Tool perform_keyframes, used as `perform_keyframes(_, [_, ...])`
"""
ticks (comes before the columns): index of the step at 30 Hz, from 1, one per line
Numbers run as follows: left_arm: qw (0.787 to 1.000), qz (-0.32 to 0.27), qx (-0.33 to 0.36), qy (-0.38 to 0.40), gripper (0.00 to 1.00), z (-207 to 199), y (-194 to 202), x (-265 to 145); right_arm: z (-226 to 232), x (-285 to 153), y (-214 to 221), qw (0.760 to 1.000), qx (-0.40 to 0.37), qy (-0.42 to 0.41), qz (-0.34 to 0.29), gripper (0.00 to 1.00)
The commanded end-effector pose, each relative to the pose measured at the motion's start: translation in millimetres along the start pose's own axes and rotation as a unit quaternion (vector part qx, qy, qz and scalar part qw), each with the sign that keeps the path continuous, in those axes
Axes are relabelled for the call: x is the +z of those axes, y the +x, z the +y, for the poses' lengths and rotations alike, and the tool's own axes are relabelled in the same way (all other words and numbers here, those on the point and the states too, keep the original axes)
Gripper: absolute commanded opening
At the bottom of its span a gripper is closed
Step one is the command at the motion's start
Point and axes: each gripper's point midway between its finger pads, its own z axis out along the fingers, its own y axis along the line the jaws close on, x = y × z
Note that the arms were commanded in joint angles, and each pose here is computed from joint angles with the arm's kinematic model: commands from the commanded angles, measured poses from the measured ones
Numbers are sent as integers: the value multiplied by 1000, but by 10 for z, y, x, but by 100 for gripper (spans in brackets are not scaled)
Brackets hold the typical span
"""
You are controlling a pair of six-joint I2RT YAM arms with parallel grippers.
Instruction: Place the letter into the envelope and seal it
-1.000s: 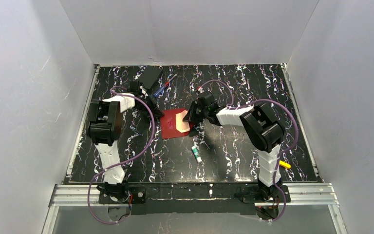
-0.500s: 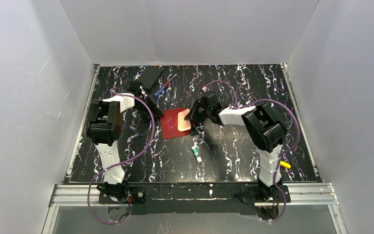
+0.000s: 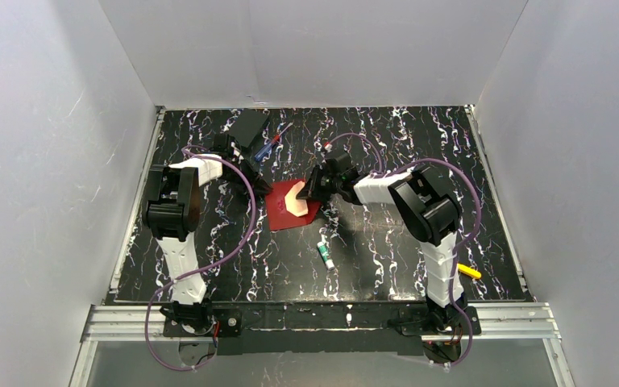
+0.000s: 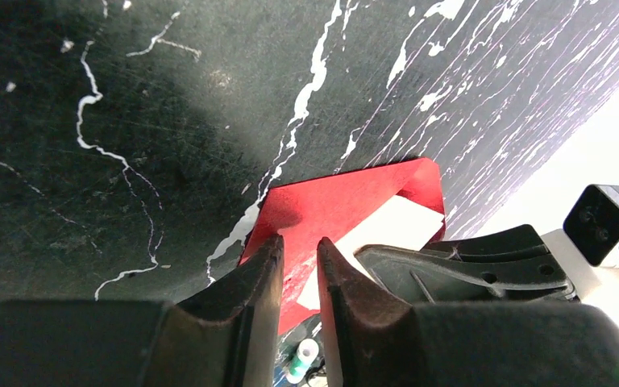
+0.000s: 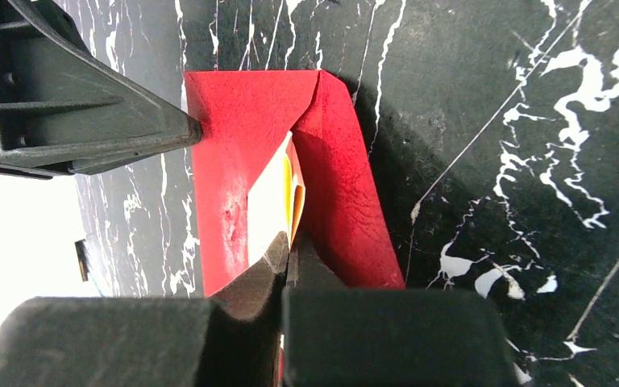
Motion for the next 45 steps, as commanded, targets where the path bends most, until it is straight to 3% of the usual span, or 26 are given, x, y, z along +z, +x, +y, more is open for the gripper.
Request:
perform_keyframes(1, [999, 28, -15, -28, 24, 189, 172, 15, 183, 68, -33, 999, -15, -34, 4, 1])
perform_keyframes(5, [1000, 30, 7, -1, 31, 4, 156, -102, 180, 90, 24, 999, -21, -38, 21, 1])
perform_keyframes(10, [998, 27, 49, 26, 50, -283, 161, -406, 139, 35, 32, 999, -29, -22, 20, 9])
perform_keyframes(13, [998, 17, 59, 21, 60, -331, 200, -581, 112, -28, -1, 999, -36, 1, 17, 25])
perform_keyframes(15, [998, 10, 59, 3, 62, -269, 243, -660, 132, -111, -68, 999, -47, 15, 6, 42])
perform_keyframes(20, [998, 32, 40, -30, 61, 17, 397, -570, 163, -252, -213, 996, -72, 51, -7, 61])
perform_keyframes(32, [996, 89, 5, -5, 50, 80, 514, -293, -25, -402, -217, 978, -113, 174, 34, 71])
perform_keyframes(38, [995, 104, -1, 8, 38, 22, 581, -193, -25, -463, -182, 969, -139, 197, 48, 72])
perform_keyframes(45, [995, 96, 5, -12, 38, 57, 625, -111, -111, -518, -234, 962, -153, 222, 39, 73])
